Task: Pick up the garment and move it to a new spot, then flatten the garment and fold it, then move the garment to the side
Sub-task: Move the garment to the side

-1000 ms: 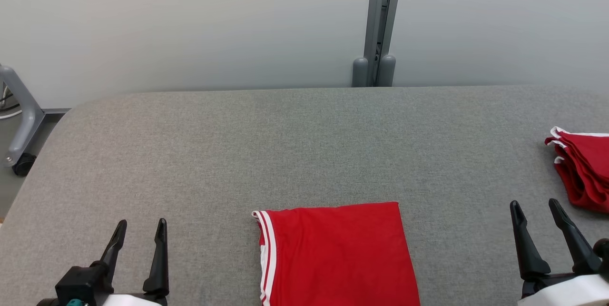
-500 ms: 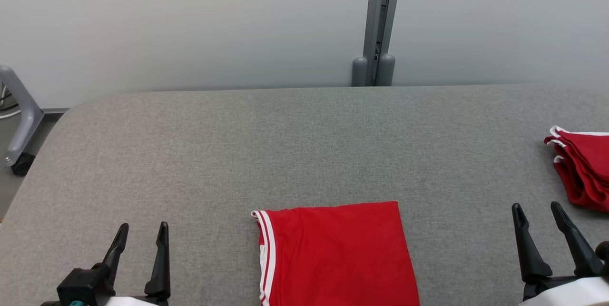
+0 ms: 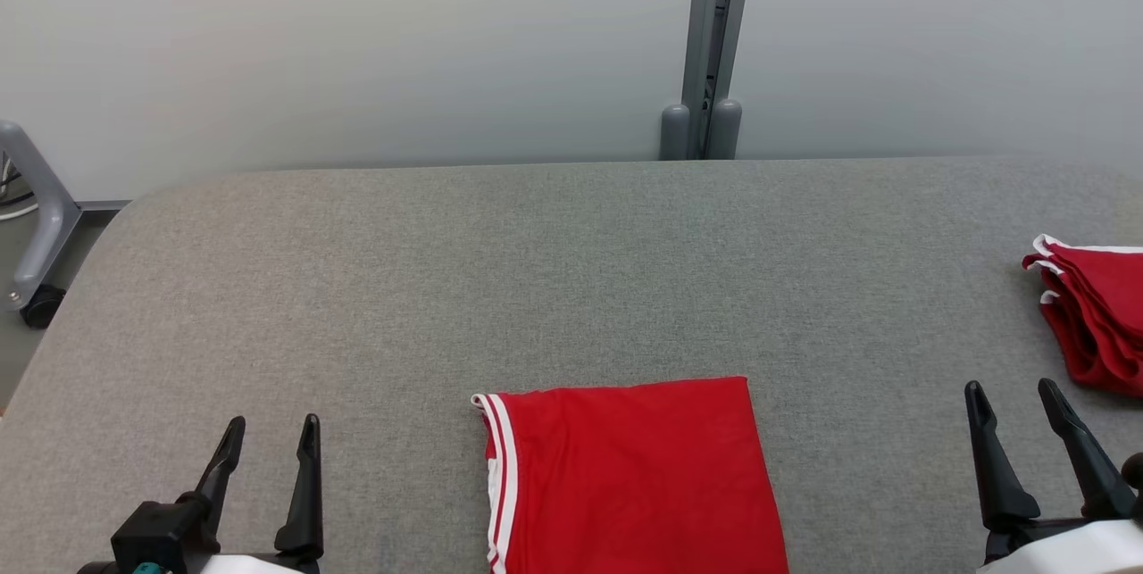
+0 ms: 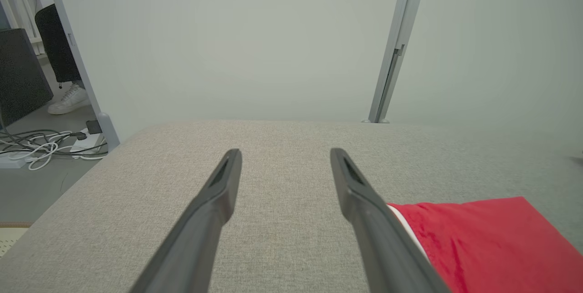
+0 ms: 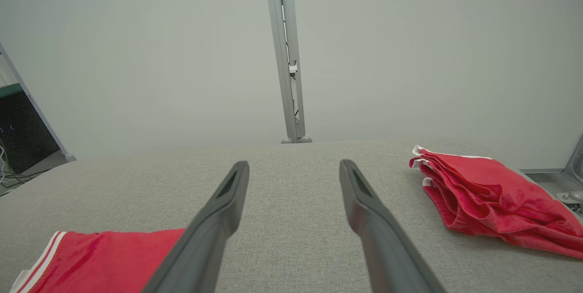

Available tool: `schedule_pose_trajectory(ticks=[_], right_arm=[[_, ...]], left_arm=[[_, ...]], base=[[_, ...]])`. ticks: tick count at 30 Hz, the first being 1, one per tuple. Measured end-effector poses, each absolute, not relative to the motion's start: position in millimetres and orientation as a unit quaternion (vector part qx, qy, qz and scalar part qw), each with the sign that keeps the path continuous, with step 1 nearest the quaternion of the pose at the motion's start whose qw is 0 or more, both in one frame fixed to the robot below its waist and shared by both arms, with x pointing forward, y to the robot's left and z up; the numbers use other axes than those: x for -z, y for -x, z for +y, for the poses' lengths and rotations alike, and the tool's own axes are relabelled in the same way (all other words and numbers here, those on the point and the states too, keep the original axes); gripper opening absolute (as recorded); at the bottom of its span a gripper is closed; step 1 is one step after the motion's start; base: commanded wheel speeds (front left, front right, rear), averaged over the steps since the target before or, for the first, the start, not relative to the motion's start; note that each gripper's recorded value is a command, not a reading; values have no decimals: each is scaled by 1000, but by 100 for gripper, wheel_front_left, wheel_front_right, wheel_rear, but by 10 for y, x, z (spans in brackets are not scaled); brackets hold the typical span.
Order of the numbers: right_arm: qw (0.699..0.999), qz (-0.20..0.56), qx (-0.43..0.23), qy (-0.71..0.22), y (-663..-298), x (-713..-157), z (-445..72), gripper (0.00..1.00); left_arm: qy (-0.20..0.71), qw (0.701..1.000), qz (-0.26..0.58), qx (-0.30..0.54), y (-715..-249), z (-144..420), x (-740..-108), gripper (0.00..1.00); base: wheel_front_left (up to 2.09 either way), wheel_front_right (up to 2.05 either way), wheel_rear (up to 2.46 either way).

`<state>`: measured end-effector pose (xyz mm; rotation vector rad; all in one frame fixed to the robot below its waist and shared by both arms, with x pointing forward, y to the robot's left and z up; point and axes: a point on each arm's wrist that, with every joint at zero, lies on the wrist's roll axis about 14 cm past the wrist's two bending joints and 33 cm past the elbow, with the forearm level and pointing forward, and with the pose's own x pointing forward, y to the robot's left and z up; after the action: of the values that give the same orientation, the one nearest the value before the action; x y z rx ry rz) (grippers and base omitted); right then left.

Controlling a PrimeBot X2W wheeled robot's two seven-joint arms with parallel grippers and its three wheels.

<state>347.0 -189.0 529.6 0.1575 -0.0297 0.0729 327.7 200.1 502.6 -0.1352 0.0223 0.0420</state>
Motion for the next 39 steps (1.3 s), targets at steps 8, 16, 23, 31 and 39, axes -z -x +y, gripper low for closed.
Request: schedule_pose_trajectory(ticks=[8, 16, 23, 31, 39], right_arm=[[994, 35, -60, -86, -3587, -5013, -1706, 100], [978, 121, -126, -109, -3783, -4491, -1193, 100], [947, 233, -187, -121, -3699, -3861, -716, 100], [933, 266, -205, -129, -3689, -3655, -582, 0], [943, 238, -204, -115, -3737, -3756, -688, 0]], left_arm=[[64, 998, -1, -12, -3388, 1982, -5114, 100], [69, 997, -6, -24, -3555, 2036, -5096, 100], [69, 996, 3, -48, -3605, 2182, -4980, 100], [70, 996, -1, -57, -3650, 2248, -4965, 100], [67, 997, -28, -41, -3754, 2183, -5104, 100]], base=[[0, 0, 0], [0, 0, 0], [0, 0, 0], [0, 0, 0], [0, 0, 0]])
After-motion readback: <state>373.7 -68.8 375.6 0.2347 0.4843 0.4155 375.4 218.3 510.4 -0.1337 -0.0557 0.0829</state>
